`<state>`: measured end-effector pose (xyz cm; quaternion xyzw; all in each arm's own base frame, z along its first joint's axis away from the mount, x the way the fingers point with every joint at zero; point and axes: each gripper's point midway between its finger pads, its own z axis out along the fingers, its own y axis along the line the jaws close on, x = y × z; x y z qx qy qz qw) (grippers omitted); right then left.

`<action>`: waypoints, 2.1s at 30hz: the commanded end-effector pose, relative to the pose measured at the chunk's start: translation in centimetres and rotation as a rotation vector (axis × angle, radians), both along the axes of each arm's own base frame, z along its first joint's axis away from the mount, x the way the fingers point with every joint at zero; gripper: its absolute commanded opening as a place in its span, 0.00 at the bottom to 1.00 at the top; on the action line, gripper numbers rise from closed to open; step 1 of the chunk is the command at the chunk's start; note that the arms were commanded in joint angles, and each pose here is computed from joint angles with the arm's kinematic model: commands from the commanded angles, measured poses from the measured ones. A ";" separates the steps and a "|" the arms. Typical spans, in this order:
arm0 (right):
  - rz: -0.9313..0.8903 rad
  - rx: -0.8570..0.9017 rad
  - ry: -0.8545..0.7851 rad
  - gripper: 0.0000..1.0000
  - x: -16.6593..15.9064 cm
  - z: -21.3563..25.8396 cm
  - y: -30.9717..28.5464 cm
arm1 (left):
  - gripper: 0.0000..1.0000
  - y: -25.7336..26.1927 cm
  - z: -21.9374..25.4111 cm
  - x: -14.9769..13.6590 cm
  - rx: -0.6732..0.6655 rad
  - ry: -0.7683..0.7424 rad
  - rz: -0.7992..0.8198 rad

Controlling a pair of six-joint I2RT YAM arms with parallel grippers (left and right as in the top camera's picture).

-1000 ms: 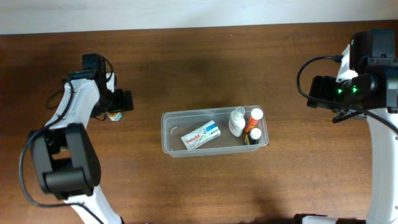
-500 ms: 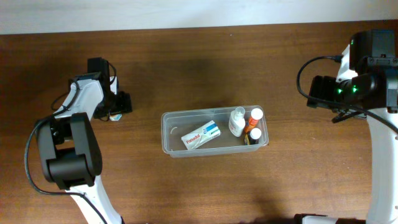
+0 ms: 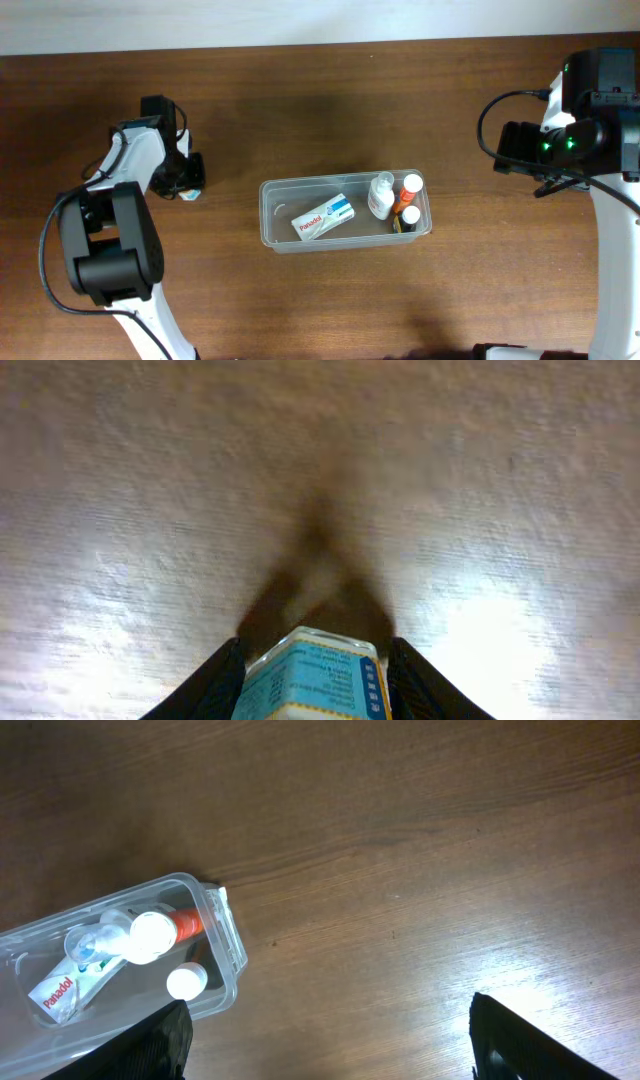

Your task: Pack container

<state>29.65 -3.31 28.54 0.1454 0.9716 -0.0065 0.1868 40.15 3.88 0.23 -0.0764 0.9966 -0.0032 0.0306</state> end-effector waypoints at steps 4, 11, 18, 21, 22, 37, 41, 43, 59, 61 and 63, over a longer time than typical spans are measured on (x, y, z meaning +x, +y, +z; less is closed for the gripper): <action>0.001 -0.003 0.008 0.80 0.1 -0.3 -0.2 | 0.36 -6.9 12.4 1.5 -0.143 -0.265 -0.131; 0.001 -0.003 0.008 0.80 0.1 -0.3 -0.2 | 0.36 -17.1 19.5 -3.2 -0.162 -0.381 -0.399; 0.001 -0.003 0.010 0.80 0.0 -0.3 -0.2 | 0.37 -22.8 12.6 -8.7 -0.146 -0.194 -0.556; 0.001 -0.002 0.015 0.80 -0.1 -0.3 -0.2 | 0.37 -22.3 9.6 -8.1 -0.117 -0.184 -0.514; 0.001 -0.002 0.016 0.80 -0.1 -0.3 -0.2 | 0.39 -21.5 8.8 -7.7 -0.083 -0.183 -0.488; 0.001 -0.003 0.016 0.80 -0.1 -0.3 -0.2 | 0.59 -19.8 10.2 -5.4 -0.047 -0.206 -0.425; 0.022 -0.008 0.012 0.80 0.0 -0.3 -0.2 | 0.63 -19.3 16.8 -4.4 -0.044 -0.371 -0.407; 0.055 0.009 -0.001 0.80 0.3 -0.2 0.3 | 0.76 -18.1 19.8 -4.0 -0.015 -0.467 -0.376; 0.190 0.028 -0.014 0.75 3.7 -1.7 2.8 | 0.99 -2.5 21.1 -3.1 0.087 -0.459 0.016; 0.192 0.013 -0.126 0.75 2.1 0.9 2.8 | 0.99 -2.7 22.5 -4.1 0.091 -0.509 -0.008; 0.192 0.003 -0.201 0.75 0.9 2.0 2.9 | 0.99 -3.3 23.8 -5.4 0.087 -0.574 -0.020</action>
